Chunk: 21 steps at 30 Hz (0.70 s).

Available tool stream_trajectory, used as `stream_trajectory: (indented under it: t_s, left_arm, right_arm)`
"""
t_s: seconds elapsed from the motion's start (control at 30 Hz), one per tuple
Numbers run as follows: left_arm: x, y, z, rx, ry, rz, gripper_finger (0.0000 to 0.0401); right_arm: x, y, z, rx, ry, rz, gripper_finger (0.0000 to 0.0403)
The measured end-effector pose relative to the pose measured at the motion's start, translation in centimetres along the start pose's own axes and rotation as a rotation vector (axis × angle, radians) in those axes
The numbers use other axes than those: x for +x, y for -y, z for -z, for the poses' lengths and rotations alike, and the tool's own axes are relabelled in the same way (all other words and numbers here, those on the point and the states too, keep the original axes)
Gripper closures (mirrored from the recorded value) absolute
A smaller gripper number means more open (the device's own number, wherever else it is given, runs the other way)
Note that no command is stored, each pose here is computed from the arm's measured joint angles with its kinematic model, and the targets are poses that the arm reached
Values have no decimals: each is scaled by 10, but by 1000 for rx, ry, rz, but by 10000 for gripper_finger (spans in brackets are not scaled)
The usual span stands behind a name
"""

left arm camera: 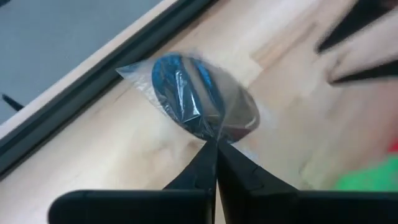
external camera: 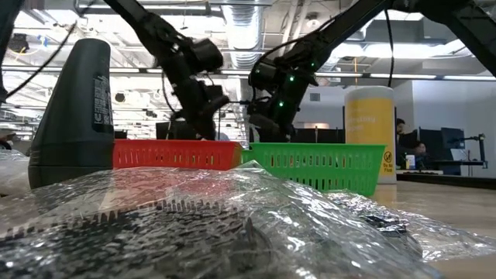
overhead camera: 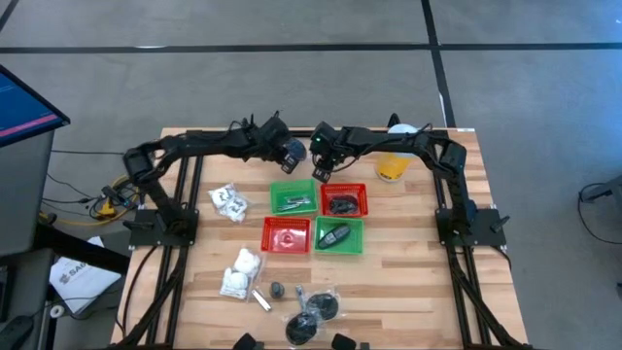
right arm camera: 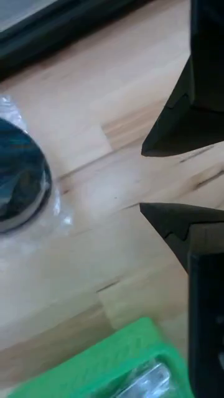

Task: Pick & Place Travel size toiletries
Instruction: Put the black hairbrush into the right red basket

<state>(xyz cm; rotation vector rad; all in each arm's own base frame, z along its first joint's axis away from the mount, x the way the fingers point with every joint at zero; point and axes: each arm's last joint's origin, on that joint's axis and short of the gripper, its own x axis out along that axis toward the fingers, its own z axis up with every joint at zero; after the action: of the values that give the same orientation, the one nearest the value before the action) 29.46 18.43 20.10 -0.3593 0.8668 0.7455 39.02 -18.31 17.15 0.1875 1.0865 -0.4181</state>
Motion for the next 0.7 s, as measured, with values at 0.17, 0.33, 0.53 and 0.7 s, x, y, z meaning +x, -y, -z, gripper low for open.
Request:
stream_trajectory:
  t_s: [0.17,0.33,0.53,0.7]
  left_arm:
    - [-22,-1,9,-25,48,-33,401]
    - [-28,-2,9,-92,74,-19,401]
    - [-29,3,2,-157,115,132,401]
    - [-30,6,-2,-179,146,217,401]
  right_arm:
    - [-20,-15,-7,-35,68,-27,282]
    - [-45,-38,-18,-104,191,-64,282]
    - [-53,-63,-21,-211,255,-89,282]
    - [-55,-71,-21,-241,256,-27,282]
